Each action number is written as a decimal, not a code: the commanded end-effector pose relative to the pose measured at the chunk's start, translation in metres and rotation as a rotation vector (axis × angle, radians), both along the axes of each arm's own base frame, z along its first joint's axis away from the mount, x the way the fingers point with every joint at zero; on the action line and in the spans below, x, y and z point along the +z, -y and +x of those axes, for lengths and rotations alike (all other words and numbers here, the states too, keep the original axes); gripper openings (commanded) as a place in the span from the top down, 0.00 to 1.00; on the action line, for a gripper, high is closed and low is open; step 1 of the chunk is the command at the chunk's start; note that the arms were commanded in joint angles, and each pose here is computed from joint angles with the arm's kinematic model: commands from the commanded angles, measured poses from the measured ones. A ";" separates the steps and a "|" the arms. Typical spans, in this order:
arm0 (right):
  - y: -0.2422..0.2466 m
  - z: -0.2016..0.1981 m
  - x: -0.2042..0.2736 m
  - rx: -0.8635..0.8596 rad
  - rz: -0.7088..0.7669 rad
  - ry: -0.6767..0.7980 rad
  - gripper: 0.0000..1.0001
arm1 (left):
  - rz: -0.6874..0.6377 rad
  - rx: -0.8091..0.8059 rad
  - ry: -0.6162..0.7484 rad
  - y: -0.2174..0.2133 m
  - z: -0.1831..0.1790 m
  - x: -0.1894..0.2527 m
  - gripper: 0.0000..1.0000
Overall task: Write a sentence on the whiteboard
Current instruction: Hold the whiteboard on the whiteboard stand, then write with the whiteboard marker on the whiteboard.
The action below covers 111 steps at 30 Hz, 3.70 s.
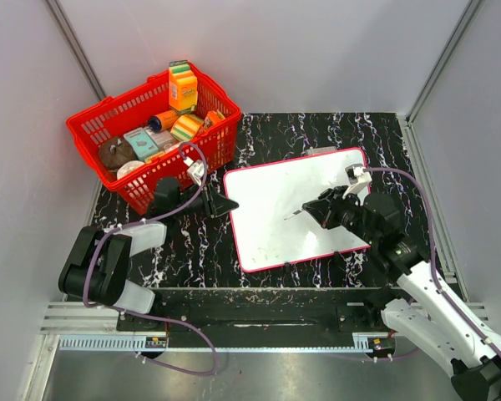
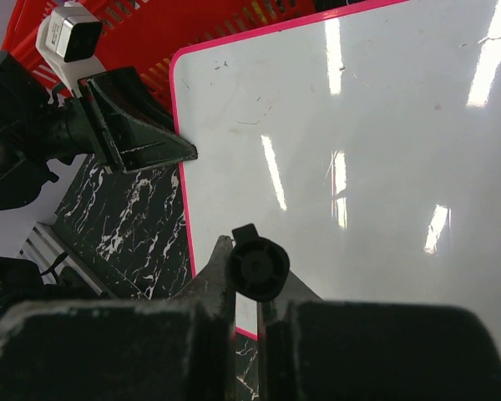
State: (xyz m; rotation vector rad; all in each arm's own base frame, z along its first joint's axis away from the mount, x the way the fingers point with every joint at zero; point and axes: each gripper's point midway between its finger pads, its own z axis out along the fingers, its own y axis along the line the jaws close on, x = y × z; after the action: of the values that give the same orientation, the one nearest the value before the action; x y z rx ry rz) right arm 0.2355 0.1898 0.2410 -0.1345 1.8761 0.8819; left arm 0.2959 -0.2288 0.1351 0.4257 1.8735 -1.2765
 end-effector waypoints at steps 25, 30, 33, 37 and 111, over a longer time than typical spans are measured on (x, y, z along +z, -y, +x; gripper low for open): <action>-0.015 0.009 0.031 0.053 0.071 0.087 1.00 | 0.037 -0.036 0.112 0.005 -0.005 0.002 1.00; -0.014 0.010 0.029 0.041 0.071 0.081 1.00 | 0.042 -0.035 0.111 0.005 -0.005 0.002 1.00; -0.014 0.010 0.027 0.039 0.072 0.077 1.00 | 0.044 -0.036 0.113 0.005 -0.004 0.002 1.00; -0.017 0.011 0.027 0.051 0.072 0.072 1.00 | 0.055 -0.028 0.119 0.004 -0.002 0.002 1.00; -0.027 0.025 0.055 0.096 0.039 0.169 1.00 | 0.057 -0.046 0.122 0.011 0.000 0.003 1.00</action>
State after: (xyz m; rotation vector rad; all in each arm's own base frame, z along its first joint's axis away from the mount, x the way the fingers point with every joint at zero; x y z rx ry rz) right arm 0.2546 0.2118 0.2560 -0.2128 1.8225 0.9332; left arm 0.2923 -0.2322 0.1372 0.4647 1.8606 -1.2565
